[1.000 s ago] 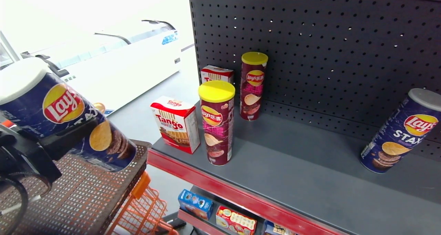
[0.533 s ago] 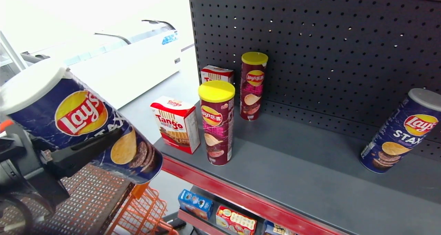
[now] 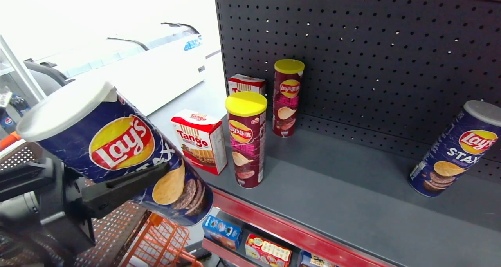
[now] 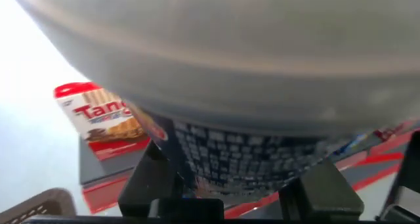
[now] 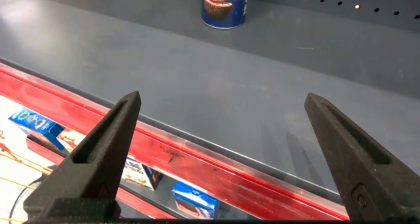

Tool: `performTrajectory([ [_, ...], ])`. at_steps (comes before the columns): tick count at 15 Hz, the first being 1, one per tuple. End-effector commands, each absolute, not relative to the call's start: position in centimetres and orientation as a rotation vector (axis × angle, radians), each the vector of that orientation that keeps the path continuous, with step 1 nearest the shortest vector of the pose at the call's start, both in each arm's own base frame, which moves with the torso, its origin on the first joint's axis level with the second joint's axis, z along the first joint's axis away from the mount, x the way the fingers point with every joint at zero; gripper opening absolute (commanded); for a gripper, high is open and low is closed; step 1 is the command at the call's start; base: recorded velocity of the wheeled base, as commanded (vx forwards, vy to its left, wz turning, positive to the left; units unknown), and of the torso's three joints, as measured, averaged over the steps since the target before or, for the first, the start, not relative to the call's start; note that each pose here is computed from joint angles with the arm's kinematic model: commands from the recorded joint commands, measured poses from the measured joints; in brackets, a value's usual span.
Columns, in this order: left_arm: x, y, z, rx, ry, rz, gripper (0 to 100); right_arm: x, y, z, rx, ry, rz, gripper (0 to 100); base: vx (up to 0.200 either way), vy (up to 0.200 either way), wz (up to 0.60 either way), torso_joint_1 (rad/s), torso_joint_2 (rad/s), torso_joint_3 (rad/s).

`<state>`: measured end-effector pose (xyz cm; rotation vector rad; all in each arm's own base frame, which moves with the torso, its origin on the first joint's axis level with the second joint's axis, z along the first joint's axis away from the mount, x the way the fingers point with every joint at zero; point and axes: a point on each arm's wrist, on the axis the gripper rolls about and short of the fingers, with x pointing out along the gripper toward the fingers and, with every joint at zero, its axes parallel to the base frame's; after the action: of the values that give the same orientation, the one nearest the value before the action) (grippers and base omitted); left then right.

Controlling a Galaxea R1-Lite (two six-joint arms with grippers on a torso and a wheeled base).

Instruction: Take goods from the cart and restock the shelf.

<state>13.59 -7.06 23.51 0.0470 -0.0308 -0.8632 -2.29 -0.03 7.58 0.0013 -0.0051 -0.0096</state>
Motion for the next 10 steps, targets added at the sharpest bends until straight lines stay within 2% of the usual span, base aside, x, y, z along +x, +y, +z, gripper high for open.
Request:
performTrajectory([
  [1,14.2,-8.6,23.4,0.046,-0.006,-0.941,0,-2.3,0.0,7.6,0.002,-0.003,-0.009,100,0.000,0.000,0.00,0.000,0.00,0.000],
  [4,14.3,-11.1,22.5,0.052,0.047,-1.060,0,-2.3,0.0,7.6,0.002,-0.003,-0.009,100,0.000,0.000,0.00,0.000,0.00,0.000],
  [10,15.7,-14.8,22.2,0.061,0.096,-1.167,0,-2.3,0.0,7.6,0.000,-0.003,-0.009,100,0.000,0.000,0.00,0.000,0.00,0.000],
])
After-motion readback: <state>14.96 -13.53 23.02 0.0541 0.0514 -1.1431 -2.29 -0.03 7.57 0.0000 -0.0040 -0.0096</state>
